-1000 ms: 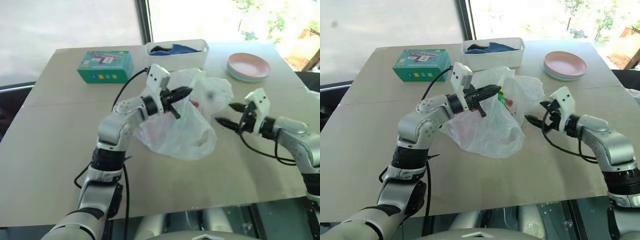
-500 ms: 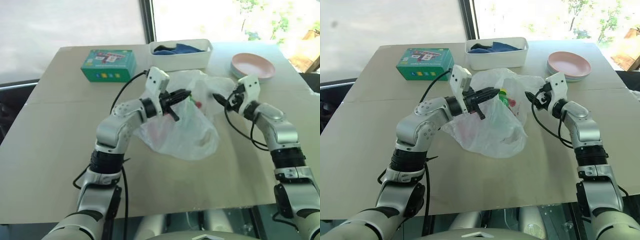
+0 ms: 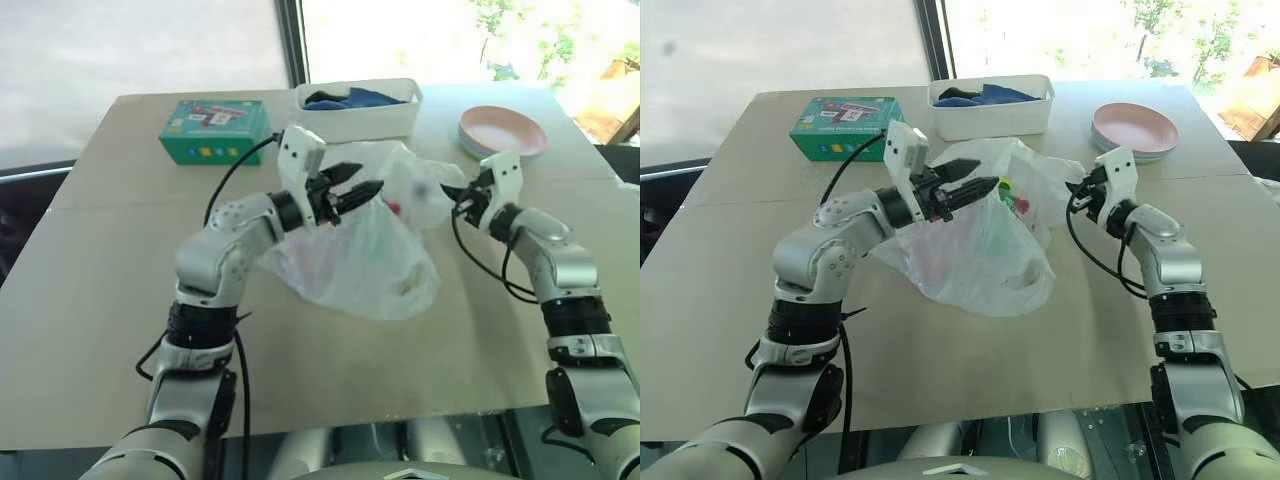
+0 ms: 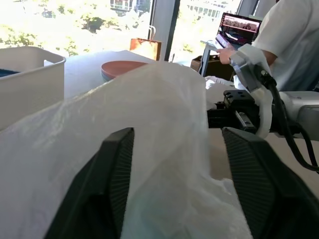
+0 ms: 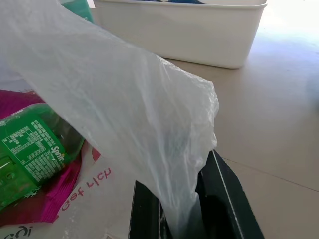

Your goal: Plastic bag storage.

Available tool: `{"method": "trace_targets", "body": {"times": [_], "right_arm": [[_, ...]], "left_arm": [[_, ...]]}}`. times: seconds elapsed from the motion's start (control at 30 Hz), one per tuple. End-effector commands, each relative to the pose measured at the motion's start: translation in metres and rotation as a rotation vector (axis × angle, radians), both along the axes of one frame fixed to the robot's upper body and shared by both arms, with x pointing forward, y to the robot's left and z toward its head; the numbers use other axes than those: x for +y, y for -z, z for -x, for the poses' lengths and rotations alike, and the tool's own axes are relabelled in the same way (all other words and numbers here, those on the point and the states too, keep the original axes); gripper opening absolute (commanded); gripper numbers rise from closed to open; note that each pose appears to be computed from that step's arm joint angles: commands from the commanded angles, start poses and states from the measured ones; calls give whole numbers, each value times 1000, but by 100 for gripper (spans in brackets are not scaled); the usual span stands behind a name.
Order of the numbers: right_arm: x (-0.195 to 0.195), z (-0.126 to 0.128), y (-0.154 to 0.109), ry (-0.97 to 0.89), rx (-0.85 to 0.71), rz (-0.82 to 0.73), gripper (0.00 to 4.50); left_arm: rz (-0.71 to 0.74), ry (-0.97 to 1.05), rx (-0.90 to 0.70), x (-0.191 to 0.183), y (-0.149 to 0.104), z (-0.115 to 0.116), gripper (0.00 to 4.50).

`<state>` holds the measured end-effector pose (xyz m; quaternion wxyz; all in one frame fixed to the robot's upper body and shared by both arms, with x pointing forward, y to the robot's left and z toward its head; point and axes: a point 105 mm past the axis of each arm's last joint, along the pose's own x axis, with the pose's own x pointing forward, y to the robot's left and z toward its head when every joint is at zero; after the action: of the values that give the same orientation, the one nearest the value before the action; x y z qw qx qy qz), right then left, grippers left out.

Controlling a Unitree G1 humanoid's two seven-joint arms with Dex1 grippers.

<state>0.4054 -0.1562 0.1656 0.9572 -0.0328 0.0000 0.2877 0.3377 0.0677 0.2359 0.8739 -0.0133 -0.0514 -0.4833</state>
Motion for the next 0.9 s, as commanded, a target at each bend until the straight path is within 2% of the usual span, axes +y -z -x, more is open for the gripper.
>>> {"method": "trace_targets", "body": {"times": [0.03, 0.1, 0.2, 0.37, 0.43, 0.6, 0.73, 0.9], "right_arm": [[1, 0, -17, -4, -55, -8, 0], [1, 0, -17, -6, -52, -6, 0], [0, -1, -17, -4, -49, -5, 0], [2, -2, -16, -5, -45, -5, 0], [4, -1, -13, -10, -39, -2, 0], [4, 0, -12, -12, -35, -5, 0], [4, 1, -11, -10, -33, -5, 0], [4, 2, -12, -9, -34, -7, 0]], "left_arm": [[81, 98, -93, -7, -39, 25, 447], [67, 230, -91, -22, -43, 52, 447], [7, 375, -51, -39, -34, 82, 447], [-34, 544, 176, -50, -3, 116, 447], [-60, 568, 322, -50, 23, 125, 447], [-88, 476, 459, -50, 53, 120, 447], [-3, 517, 561, -56, 56, 125, 447], [-95, 377, 580, -56, 79, 109, 447]]}}
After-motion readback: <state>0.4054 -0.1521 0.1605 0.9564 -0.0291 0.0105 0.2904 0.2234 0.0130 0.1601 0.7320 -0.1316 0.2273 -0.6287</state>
